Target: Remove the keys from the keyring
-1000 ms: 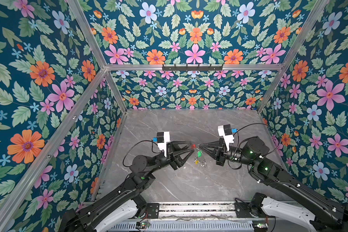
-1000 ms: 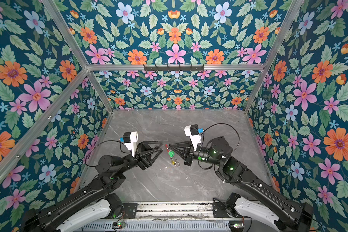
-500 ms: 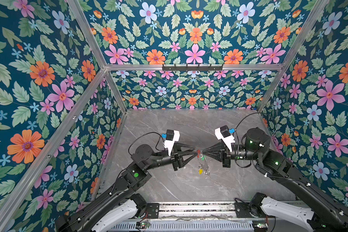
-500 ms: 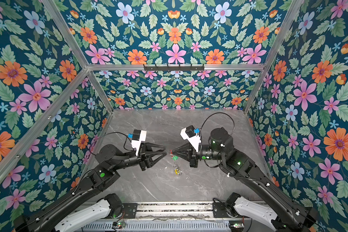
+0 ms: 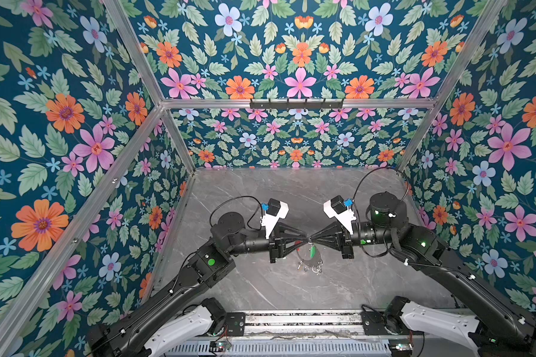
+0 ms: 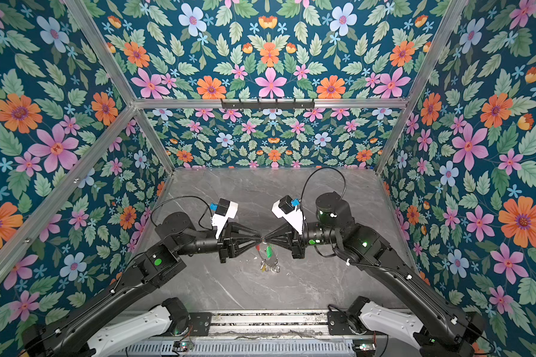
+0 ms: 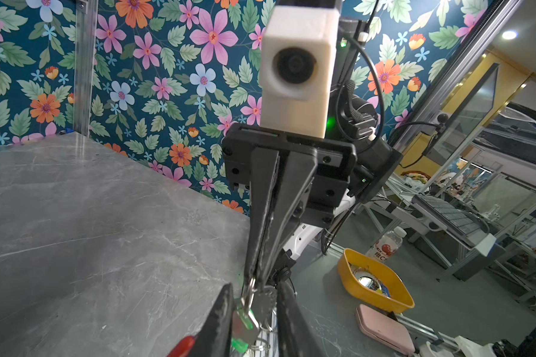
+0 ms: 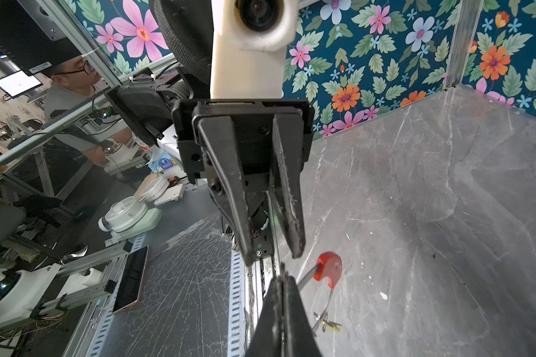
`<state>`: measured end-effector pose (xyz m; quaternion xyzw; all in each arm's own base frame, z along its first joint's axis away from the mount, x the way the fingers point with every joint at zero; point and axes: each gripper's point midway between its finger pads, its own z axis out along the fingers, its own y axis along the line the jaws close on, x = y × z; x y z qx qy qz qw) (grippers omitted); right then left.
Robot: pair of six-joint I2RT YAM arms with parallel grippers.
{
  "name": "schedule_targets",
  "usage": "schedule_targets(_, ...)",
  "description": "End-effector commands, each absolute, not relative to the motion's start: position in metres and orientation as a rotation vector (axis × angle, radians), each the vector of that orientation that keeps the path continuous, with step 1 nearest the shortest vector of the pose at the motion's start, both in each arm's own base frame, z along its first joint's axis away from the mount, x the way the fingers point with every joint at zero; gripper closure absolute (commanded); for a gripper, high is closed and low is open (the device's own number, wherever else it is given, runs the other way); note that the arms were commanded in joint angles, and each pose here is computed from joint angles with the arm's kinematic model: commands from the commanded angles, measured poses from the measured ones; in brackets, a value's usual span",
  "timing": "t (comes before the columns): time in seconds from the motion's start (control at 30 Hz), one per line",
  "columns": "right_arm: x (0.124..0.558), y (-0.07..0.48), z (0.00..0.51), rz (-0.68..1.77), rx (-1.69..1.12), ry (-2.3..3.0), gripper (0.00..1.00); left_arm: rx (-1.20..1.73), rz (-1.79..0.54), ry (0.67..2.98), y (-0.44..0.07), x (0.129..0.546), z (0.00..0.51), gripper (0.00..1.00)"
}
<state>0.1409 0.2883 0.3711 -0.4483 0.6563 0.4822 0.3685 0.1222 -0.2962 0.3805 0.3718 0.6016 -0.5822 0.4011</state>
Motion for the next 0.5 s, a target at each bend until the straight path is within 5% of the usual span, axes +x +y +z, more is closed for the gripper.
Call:
schedule_targets(0.0,0.1407,0.2882,0.3727,1.221,-1.167,1.668,1.00,0.972,-1.431,1.523,-0.2934,0.1204,0.3803,0.72)
schedule_targets(0.47,0.1420,0.2900,0.3724,1.229,-1.166,1.679,1.00,1.042,-1.404,1.579,-0.2983,0.1200,0.3726,0.77)
